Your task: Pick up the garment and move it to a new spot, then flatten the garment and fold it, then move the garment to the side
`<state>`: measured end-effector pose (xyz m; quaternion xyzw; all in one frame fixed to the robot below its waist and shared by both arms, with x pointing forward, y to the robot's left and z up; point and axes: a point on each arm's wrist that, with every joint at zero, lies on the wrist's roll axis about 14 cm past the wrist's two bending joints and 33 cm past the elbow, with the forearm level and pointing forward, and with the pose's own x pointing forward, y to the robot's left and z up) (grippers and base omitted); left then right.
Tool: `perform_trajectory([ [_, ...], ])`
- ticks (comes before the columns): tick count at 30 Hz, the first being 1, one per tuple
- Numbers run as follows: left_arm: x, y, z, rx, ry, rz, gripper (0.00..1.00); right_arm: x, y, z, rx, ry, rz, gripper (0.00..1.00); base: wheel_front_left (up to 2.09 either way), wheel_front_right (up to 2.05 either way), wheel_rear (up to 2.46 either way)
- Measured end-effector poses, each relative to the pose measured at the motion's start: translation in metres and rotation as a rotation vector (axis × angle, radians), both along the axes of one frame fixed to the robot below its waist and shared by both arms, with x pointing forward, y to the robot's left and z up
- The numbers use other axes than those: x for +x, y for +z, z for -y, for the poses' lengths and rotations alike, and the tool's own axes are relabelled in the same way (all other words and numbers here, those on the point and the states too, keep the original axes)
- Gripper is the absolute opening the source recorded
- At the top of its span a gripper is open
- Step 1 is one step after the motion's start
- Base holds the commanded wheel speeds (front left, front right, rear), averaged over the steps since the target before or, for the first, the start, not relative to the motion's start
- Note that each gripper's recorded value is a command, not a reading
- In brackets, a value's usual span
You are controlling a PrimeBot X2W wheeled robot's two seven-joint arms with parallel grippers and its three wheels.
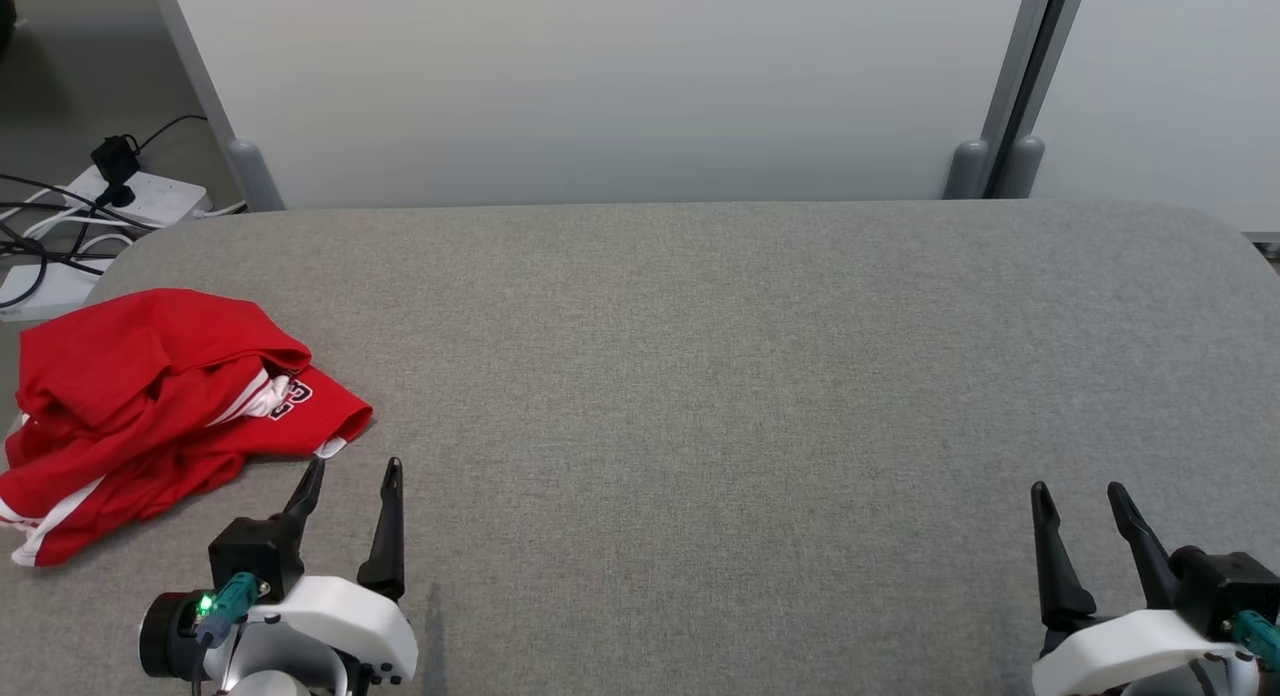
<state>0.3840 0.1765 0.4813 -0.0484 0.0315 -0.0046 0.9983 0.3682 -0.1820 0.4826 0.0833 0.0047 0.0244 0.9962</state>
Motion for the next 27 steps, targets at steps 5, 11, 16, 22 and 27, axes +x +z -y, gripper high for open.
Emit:
perform_trajectory([
  [5, 0.0, -0.001, 0.001, 0.018, -0.006, -0.003, 1.0, 0.0, 0.001, 0.0, -0.013, 0.002, 0.007, 1.0, 0.0, 0.0, 0.0],
  [11, -0.001, -0.002, -0.001, 0.011, 0.004, -0.007, 1.0, 0.001, 0.0, 0.0, -0.012, 0.002, 0.004, 1.0, 0.0, 0.0, 0.0],
  [16, -0.002, -0.004, -0.004, 0.003, 0.015, -0.015, 1.0, 0.002, 0.0, -0.002, -0.009, 0.007, 0.003, 1.0, 0.0, 0.0, 0.0],
  [22, -0.011, -0.006, -0.02, -0.017, 0.078, -0.022, 1.0, 0.011, 0.0, -0.018, -0.004, 0.054, 0.004, 1.0, 0.0, 0.0, 0.0],
  [27, -0.021, -0.007, -0.037, -0.028, 0.14, -0.023, 1.0, 0.02, 0.001, -0.038, -0.001, 0.111, 0.007, 1.0, 0.0, 0.0, 0.0],
])
